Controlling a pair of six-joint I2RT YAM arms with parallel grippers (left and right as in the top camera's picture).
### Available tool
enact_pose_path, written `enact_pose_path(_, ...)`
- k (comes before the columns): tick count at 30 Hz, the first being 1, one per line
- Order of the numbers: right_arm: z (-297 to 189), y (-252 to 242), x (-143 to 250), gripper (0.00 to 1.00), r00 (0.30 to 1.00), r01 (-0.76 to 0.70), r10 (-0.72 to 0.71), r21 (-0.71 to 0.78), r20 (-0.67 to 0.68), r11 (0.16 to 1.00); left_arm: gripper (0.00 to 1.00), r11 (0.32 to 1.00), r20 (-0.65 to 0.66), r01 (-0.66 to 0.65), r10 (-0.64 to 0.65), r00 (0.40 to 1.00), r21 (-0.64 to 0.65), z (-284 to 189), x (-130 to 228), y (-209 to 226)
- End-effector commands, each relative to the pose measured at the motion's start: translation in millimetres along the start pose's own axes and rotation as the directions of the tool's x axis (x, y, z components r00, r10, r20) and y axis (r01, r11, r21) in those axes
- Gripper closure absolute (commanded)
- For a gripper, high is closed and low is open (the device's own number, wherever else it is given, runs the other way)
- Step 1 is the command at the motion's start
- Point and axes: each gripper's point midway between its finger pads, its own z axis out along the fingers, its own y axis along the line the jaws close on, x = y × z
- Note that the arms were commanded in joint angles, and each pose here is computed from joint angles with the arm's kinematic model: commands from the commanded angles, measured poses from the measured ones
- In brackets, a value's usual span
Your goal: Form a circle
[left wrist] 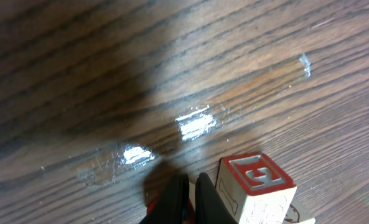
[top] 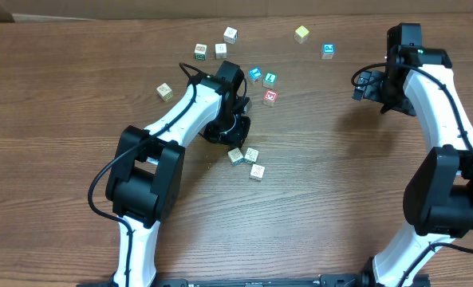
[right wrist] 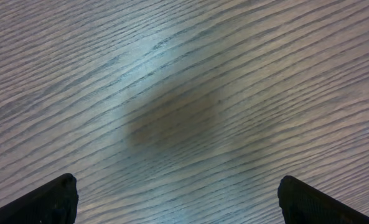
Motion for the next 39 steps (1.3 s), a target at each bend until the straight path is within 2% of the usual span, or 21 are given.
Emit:
enact_pose_path(1, -10.0, -0.4, -10.3, 0.0, 0.999, -0.011, 0.011, -0.004, 0.038, 1.0, 0.96, 1.0, -0.032, 0.016, -0.016, 0.999, 0.003, 7.0, 6.4, -1.5)
enact_pose_path(11, -10.0, -0.4, -10.3, 0.0, 0.999, -0.011, 0.011, -0.004, 0.038, 1.0, 0.96, 1.0, -0.029, 0.017, -0.017, 0.999, -0.002, 6.9, 5.6, -0.4)
enact_pose_path(17, -10.0, -0.4, -10.3, 0.0, 0.999, -0.011, 0.011, -0.004, 0.038, 1.0, 0.96, 0.99, 0.073, 0.088, -0.08, 0.994, -0.108, 5.3, -15.9, 18.3)
enact_pose_path(21, -10.0, -0.4, -10.3, 0.0, 0.999, -0.011, 0.011, -0.004, 0.038, 1.0, 0.96, 0.98, 0.096, 0.122, -0.108, 0.99, -0.155, 3.9, -18.6, 27.0)
enact_pose_path(25, -10.0, -0.4, -10.3, 0.0, 0.999, -0.011, 0.011, -0.004, 0.038, 1.0, 0.96, 0.972, 0.076, 0.137, -0.124, 0.989, -0.191, 3.2, -11.5, 33.3)
enact_pose_path(32, -10.0, -0.4, -10.3, 0.0, 0.999, -0.011, 0.011, -0.004, 0.038, 1.0, 0.96, 0.968, -0.032, 0.136, -0.146, 0.989, -0.212, 3.8, 16.4, 31.4)
enact_pose_path(39, -10.0, -0.4, -10.3, 0.0, 0.999, -0.011, 0.011, -0.004, 0.038, 1.0, 0.96, 0.968, -0.044, 0.133, -0.145, 0.988, -0.211, 4.3, 19.4, 29.6)
